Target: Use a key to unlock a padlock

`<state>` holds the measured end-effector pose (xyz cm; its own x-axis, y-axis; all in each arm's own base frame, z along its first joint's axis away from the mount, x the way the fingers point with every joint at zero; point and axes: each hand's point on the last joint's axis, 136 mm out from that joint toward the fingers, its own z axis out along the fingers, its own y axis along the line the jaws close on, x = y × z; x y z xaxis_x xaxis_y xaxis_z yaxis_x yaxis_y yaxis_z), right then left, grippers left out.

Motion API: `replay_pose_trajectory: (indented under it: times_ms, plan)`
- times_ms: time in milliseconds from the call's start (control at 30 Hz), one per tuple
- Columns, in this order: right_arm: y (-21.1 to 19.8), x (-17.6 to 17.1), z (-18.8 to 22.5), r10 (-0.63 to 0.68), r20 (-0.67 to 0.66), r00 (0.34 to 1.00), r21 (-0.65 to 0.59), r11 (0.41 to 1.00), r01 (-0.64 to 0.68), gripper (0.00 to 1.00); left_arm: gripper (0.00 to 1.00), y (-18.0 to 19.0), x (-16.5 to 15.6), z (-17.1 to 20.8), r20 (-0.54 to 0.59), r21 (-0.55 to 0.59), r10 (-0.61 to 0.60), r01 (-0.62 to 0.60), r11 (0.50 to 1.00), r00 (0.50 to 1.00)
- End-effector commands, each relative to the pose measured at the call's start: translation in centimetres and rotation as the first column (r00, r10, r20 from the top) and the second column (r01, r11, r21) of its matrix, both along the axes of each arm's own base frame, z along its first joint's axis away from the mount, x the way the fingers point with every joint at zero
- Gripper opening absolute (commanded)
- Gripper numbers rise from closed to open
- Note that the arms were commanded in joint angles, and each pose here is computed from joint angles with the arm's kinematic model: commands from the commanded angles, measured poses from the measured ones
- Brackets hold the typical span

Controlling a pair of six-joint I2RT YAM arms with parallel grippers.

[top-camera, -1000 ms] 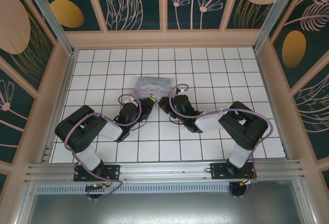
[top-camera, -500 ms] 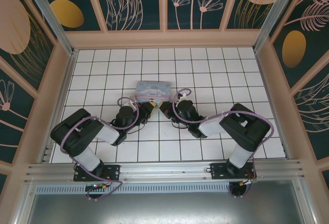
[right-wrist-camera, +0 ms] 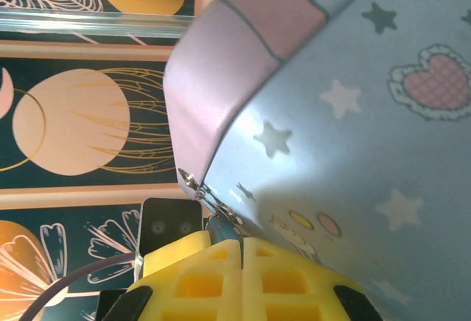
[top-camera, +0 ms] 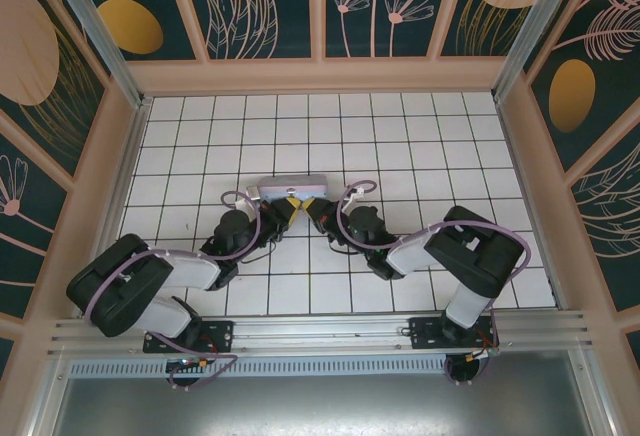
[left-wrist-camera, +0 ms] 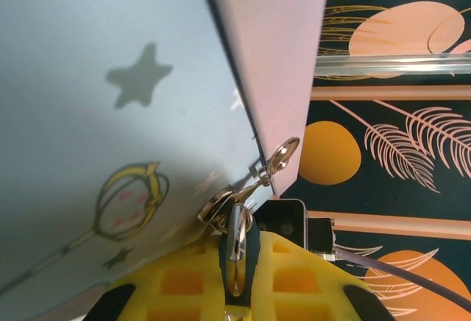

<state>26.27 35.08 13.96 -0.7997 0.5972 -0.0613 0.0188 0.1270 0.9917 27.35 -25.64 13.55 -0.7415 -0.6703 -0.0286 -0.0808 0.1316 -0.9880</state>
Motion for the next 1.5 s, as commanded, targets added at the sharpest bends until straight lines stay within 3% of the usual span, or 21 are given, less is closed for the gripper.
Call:
replay_pose_trajectory:
  times_ms: [0,167,333,433,500,767,867,967,1100,1333,1467]
  plan:
    - [3.2,-2.9,5.9,0.147,0.106,0.983,0.194,0.967,-0.166,0.0,0.0,-4.7,-4.7,3.0,0.086,-0.036,-0.292,0.296,0.954,0.952]
    - [5.5,-2.9,5.3,0.194,0.108,0.975,0.138,0.968,-0.208,0.0,0.0,-4.7,-4.3,1.7,0.059,-0.013,-0.28,0.281,0.96,0.958]
    - [4.1,-2.4,3.8,0.144,0.096,0.985,0.087,0.984,-0.152,0.01,0.0,-4.1,-3.6,-0.5,0.03,0.032,-0.235,0.234,0.972,0.972]
    - [2.8,-2.1,3.4,0.11,0.093,0.99,0.067,0.991,-0.116,0.22,0.0,-3.9,-3.3,-1.8,0.001,0.061,-0.211,0.211,0.976,0.977]
    - [2.1,-2.0,3.3,0.094,0.095,0.991,0.05,0.994,-0.099,0.3,0.0,-3.8,-3.1,-2.4,-0.009,0.079,-0.2,0.2,0.977,0.98]
    - [-0.9,-2.5,2.1,0.074,0.075,0.994,-0.077,0.995,-0.068,0.59,0.0,-3.6,-2.3,-3.0,0.007,0.145,-0.18,0.177,0.973,0.984]
    - [-2.2,-3.2,1.5,0.09,0.074,0.993,-0.149,0.986,-0.078,0.63,0.0,-3.6,-2.0,-3.0,0.012,0.175,-0.179,0.174,0.969,0.984]
    - [-3.4,-3.5,1.4,0.112,0.102,0.988,-0.285,0.955,-0.079,0.63,0.0,-3.5,-1.7,-2.8,0.019,0.194,-0.181,0.174,0.966,0.983]
    - [-4.8,-3.5,2.1,0.151,0.169,0.974,-0.484,0.874,-0.051,0.63,0.0,-3.6,-1.4,-2.6,0.023,0.21,-0.184,0.175,0.962,0.983]
    - [-6.8,-3.8,1.9,0.177,0.233,0.956,-0.602,0.798,-0.001,0.6,0.0,-3.7,-1.2,-3.0,0.013,0.214,-0.186,0.179,0.96,0.983]
    - [-6.1,-4.3,1.4,0.274,0.276,0.921,-0.728,0.686,0.014,0.54,0.0,-3.9,-1.3,-2.9,0.011,0.204,-0.199,0.193,0.96,0.98]
